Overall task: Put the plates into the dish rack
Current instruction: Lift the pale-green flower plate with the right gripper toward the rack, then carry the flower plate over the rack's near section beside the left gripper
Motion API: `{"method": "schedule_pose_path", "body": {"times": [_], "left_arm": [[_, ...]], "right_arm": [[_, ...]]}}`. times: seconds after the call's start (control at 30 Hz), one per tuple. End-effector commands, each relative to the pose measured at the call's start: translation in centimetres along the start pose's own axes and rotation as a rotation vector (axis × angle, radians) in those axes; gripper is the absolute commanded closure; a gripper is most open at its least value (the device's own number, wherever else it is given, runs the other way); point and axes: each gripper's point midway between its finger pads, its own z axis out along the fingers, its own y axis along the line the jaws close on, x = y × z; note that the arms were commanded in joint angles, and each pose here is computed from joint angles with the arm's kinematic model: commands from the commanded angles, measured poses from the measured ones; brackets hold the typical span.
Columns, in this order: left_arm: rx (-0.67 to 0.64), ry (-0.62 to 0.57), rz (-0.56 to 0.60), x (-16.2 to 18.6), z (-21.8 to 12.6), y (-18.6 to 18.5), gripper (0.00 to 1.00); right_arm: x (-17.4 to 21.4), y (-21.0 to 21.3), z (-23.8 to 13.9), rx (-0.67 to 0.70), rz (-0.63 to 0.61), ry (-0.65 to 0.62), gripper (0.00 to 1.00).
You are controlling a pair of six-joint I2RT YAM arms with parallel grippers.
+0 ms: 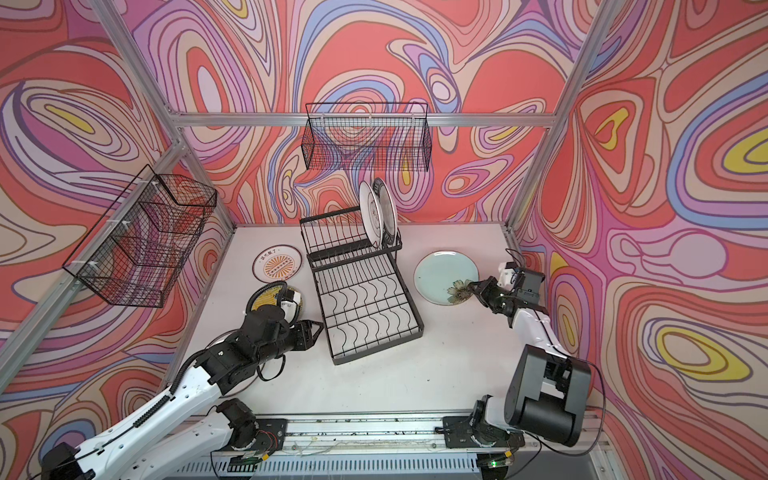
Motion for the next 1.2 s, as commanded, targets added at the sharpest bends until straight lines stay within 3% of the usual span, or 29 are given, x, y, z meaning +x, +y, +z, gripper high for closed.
{"method": "schedule_pose_path", "body": {"times": [0.0, 0.6, 1.17], "left_arm": [[0.046, -0.022, -0.012, -1.0, -0.1, -1.4, 0.53], [0.094, -0.005, -0.045, -0.8, 1.1, -2.2, 0.53], [0.138, 0.013, -0.060, -0.9, 1.9, -3.2, 0.53]], "right_arm": [[-0.2, 3.8, -1.3, -0.144, -0.091, -0.011, 1.00], [5.6, 9.1, 1.9, -0.272, -0.239, 0.164, 1.00], [11.2, 11.4, 4.3, -0.388, -0.250, 0.298, 1.00]]}}
